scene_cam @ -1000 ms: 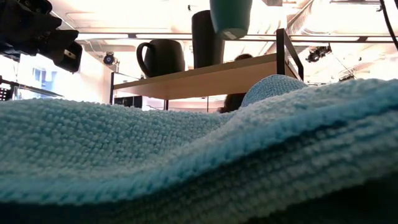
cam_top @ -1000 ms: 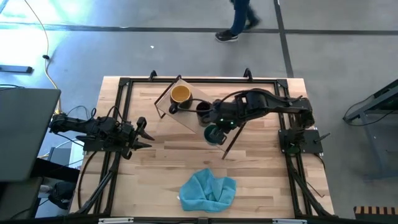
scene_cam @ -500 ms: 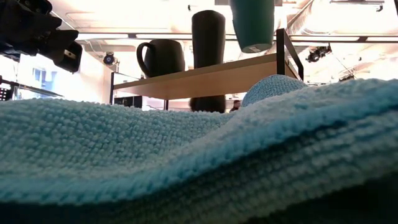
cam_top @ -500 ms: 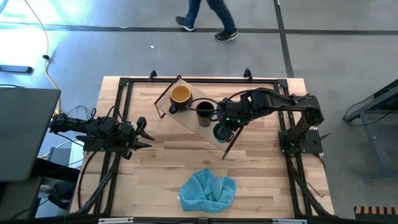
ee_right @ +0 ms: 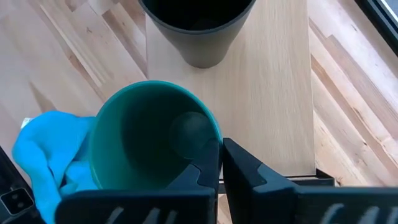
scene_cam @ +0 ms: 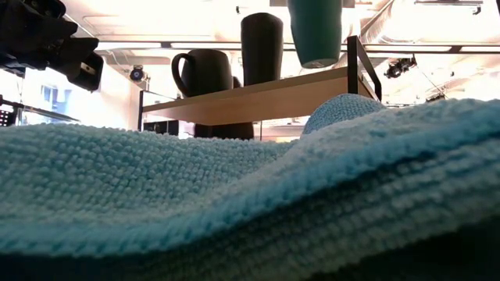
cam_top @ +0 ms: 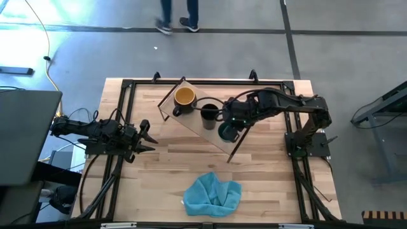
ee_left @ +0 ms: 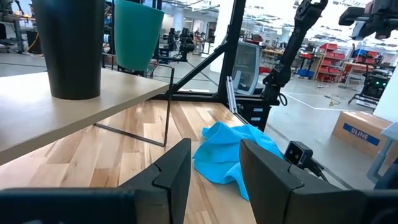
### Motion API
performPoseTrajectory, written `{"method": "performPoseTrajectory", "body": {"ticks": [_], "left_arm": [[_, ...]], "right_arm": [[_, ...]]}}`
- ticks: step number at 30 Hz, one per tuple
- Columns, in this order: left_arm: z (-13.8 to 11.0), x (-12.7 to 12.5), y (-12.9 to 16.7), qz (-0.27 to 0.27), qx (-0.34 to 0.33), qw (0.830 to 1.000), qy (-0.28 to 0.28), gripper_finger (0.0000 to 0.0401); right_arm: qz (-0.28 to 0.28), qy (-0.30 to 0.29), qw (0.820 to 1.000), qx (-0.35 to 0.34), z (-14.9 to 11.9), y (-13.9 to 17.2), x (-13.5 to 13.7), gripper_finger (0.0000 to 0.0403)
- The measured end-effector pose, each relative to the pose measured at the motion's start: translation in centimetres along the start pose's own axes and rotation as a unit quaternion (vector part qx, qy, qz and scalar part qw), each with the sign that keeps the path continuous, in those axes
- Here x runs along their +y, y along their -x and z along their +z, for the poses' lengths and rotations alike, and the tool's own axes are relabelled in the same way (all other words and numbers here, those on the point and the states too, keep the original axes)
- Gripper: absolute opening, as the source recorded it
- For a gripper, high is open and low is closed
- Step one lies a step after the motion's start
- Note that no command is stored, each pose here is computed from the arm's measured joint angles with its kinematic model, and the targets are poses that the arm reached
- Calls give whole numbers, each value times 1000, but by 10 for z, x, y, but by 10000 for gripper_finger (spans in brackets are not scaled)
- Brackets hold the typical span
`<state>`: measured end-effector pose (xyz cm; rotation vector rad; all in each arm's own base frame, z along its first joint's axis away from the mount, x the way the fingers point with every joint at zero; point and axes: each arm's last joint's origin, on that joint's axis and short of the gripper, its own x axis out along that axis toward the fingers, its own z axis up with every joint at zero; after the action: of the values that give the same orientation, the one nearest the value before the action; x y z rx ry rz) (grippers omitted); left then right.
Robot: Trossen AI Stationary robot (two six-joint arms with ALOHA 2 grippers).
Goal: Stack small to large cups/mugs on shelf
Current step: Put the green cup on the shelf
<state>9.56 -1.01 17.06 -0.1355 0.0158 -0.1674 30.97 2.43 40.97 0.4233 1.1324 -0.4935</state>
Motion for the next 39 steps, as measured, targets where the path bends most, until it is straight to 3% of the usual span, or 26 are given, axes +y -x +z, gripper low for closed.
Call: {"method": "performPoseTrajectory", "body": {"ticks": [12,21,39], "left_arm": [[0,0,0,0,0,1000,0,124],[0,0,0,0,0,1000,0,124],[0,0,0,0,0,1000,0,124]], "right_arm": [[-7,-16,1000,-1,6,-3,-8,0],[-29,-21,999,36,-1,-22,-7,0],[-32,-21,999,16,-2,-14,-11,0]]}}
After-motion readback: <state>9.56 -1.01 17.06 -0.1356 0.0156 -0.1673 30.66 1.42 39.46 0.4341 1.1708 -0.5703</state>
